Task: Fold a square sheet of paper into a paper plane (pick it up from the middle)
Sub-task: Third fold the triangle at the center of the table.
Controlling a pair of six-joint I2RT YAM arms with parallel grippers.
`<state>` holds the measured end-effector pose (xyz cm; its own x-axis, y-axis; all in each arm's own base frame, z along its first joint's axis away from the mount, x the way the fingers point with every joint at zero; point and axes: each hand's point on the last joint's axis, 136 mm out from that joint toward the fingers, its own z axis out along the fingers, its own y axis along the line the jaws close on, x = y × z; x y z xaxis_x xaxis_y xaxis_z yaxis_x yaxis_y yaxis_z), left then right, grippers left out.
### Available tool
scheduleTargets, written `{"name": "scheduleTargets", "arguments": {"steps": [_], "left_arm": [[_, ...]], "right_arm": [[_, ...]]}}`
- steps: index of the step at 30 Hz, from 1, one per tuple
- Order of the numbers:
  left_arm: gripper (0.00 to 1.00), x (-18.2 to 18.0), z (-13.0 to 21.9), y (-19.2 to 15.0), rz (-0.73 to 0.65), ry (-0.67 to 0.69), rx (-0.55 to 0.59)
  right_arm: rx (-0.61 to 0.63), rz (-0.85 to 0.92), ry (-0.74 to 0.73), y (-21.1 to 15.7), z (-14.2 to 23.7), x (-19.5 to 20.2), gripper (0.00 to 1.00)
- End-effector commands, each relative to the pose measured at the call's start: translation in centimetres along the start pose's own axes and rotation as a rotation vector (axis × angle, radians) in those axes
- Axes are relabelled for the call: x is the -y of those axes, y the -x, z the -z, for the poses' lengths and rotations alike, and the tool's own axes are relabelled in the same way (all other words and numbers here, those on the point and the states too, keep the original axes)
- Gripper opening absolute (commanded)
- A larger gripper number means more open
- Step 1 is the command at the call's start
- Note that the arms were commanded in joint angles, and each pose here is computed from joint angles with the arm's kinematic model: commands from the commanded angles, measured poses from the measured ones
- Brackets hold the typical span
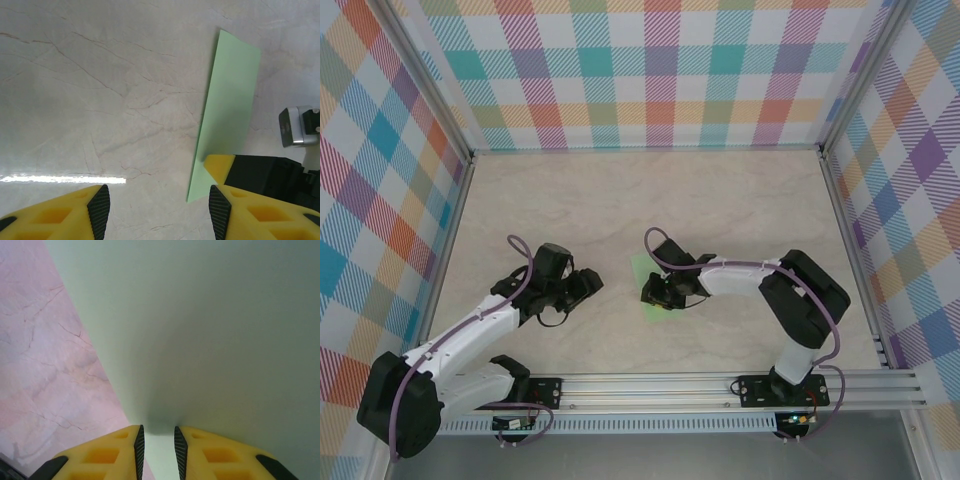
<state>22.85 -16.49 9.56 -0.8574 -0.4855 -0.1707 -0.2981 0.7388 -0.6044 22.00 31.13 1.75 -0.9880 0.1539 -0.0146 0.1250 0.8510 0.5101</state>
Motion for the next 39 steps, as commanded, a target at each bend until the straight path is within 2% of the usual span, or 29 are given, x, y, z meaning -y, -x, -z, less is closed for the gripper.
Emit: {"name": "scheduleTargets", "arguments": {"steps": [1,7,12,14,16,18,21,27,32,39], "left_arm": [[0.56,1.5,0.0,0.3,-0.020,-0.052,-0.008],[0.49,2.9,-0.9,0.2,-0.037,-0.076,-0.048],[0.44,4.5,-1.8,0.0,-0.080,-0.079,-0.082],[0.41,5.5,-2.8,0.0,-0.097,-0.092,-0.093],[0.31,6.6,-4.4,-0.5,-0.120,-0.086,-0.138],[0.22,7.2,-6.0,-0.9,-0.147,-0.048,-0.182],[0.18,8.6,-8.2,-1.2,-0.186,-0.027,-0.213],[0.14,8.1,-11.5,-0.5,-0.206,0.086,-0.240],[0.13,6.3,-12.9,0.2,-0.212,0.186,-0.229],[0.13,5.8,-14.7,0.0,-0.202,0.168,-0.259]], "right_arm": [[0.031,-0.123,-0.068,-0.4,-1.4,2.0,0.28],[0.055,-0.188,0.029,-0.3,-1.4,-0.5,0.29],[0.160,-0.097,0.025,0.7,2.9,-0.7,0.35],[0.192,-0.088,-0.050,1.0,4.8,1.0,0.35],[0.187,-0.112,-0.133,1.2,5.9,3.8,0.35],[0.159,-0.136,-0.103,1.2,6.0,5.3,0.34],[0.150,-0.136,-0.022,0.8,6.3,5.8,0.35],[0.100,-0.077,0.019,-0.1,6.4,5.0,0.38],[0.048,-0.067,0.048,-0.6,5.5,4.3,0.39],[0.011,-0.076,0.068,-0.9,4.5,3.8,0.39]]}}
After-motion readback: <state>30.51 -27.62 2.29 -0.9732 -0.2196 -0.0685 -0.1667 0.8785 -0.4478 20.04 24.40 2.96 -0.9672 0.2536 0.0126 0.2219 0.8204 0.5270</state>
